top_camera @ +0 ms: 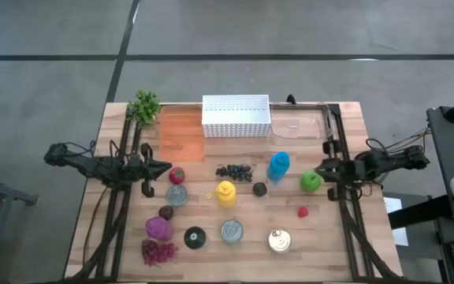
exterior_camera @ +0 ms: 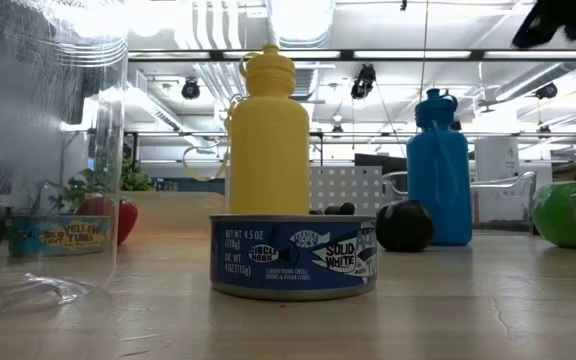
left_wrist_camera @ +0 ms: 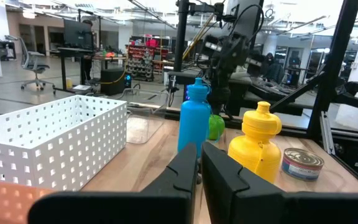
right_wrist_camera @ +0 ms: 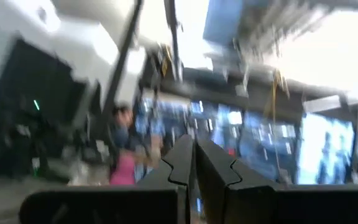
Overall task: Pick & Place Food Item
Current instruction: Put the blue water bottle into the transparent bin
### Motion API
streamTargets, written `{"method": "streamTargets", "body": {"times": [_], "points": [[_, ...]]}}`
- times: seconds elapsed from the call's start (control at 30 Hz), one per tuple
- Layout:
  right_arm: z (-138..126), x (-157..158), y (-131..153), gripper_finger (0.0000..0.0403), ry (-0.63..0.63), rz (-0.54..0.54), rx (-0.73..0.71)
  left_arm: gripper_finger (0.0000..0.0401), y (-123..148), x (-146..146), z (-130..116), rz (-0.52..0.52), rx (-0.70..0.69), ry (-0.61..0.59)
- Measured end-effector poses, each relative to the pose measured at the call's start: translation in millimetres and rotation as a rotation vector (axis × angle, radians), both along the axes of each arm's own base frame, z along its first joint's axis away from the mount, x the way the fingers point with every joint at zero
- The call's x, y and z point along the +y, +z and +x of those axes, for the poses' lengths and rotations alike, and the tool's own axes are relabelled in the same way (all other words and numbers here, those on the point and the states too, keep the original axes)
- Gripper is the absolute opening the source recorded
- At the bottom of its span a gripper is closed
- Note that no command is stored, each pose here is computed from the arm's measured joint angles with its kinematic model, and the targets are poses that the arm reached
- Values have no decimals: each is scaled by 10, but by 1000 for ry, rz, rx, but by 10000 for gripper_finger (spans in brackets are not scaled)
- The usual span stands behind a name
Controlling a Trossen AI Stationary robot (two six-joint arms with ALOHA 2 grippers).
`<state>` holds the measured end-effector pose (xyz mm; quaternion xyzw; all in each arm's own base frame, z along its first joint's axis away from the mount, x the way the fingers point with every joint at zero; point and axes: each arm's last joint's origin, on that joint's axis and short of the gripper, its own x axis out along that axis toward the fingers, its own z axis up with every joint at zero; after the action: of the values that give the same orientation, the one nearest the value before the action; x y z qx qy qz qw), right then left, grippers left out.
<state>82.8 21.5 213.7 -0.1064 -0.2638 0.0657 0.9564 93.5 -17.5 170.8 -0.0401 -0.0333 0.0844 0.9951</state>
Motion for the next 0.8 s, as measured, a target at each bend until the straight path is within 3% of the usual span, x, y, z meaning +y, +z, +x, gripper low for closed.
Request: {"method": "streamTargets", "body": {"times": [0.1, 0.23, 0.57, 0.8], "points": [[-51, -4, 85, 13, 23, 1, -97, 28, 0, 0, 0, 0, 0, 0], [-109, -21, 270, 13, 59, 63, -110, 28, 0, 0, 0, 0, 0, 0], [-221, -53, 712, 13, 90, 78, 226, 28, -1, 0, 0, 0, 0, 0], [-216, -52, 1071, 13, 86, 67, 269, 28, -1, 0, 0, 0, 0, 0]]}}
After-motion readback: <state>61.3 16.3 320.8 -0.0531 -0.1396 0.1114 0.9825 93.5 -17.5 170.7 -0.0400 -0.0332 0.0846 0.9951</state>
